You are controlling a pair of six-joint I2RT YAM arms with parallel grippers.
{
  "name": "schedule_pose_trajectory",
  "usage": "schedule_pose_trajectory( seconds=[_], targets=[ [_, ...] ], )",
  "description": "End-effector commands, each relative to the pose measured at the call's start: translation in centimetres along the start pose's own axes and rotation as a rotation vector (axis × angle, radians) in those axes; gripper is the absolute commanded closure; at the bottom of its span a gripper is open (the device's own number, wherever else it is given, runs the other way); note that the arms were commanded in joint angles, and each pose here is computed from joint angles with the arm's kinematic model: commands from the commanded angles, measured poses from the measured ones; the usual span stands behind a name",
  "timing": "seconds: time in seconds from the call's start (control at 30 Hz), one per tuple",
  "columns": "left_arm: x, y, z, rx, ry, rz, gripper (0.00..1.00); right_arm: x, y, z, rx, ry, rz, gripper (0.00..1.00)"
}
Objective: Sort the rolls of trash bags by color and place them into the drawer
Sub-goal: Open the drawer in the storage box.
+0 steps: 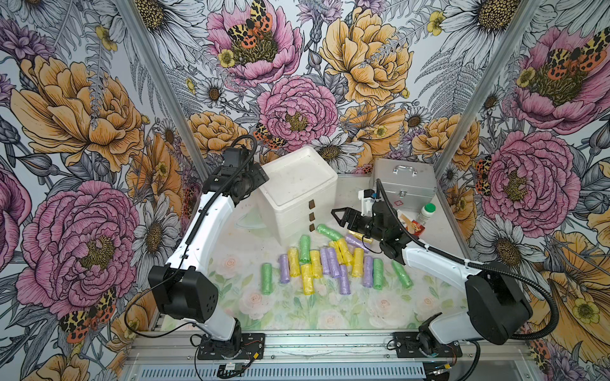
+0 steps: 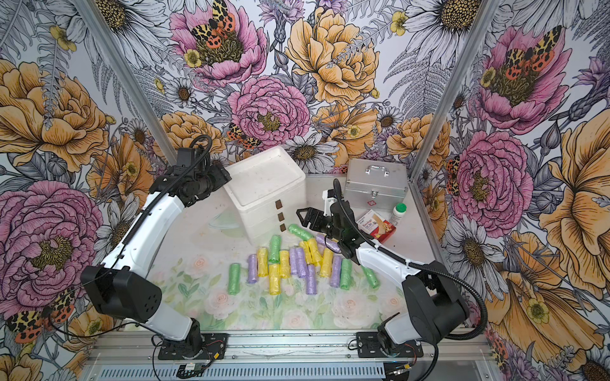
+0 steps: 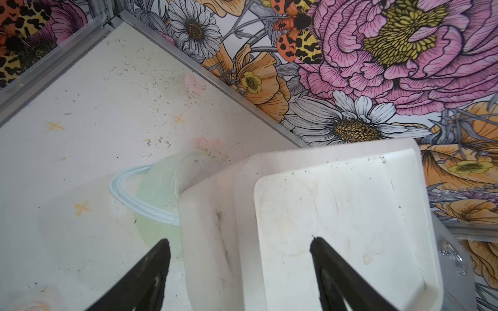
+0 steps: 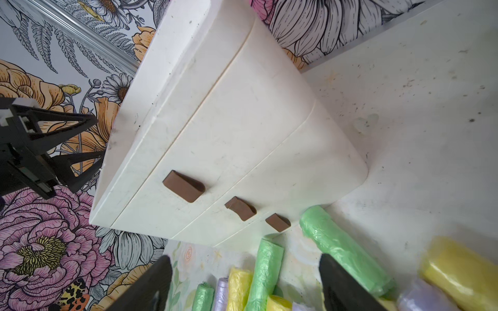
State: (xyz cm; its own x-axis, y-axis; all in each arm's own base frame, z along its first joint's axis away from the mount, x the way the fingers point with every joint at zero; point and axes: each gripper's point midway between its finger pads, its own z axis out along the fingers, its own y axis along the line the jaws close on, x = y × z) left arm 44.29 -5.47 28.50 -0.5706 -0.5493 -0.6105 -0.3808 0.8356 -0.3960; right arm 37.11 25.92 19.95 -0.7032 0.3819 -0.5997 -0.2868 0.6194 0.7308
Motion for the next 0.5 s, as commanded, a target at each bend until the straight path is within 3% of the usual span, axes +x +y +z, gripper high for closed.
schedule_pose_trajectory(
  seconds=[0.0, 0.13, 0.27, 0.47],
  targets=[
    [0.4, 1.0, 0.5, -0.108, 0.001, 0.055, 0.25, -1.2, 2.9, 0.5, -0.117, -0.03, -0.02, 0.16],
    [0.6, 0.3, 0.8, -0.142, -0.002, 0.086, 0.36, -0.9, 3.1, 0.9, -0.131, -0.017, -0.018, 0.17],
    [0.4, -0.2, 1.1, -0.176, -0.021, 0.092, 0.39, -0.7, 3.2, 1.1, -0.14, -0.016, -0.017, 0.19],
    [0.3, -1.0, 1.3, -0.194, -0.053, 0.082, 0.64, -0.5, 4.5, 1.7, -0.217, -0.028, -0.018, 0.23]
  ],
)
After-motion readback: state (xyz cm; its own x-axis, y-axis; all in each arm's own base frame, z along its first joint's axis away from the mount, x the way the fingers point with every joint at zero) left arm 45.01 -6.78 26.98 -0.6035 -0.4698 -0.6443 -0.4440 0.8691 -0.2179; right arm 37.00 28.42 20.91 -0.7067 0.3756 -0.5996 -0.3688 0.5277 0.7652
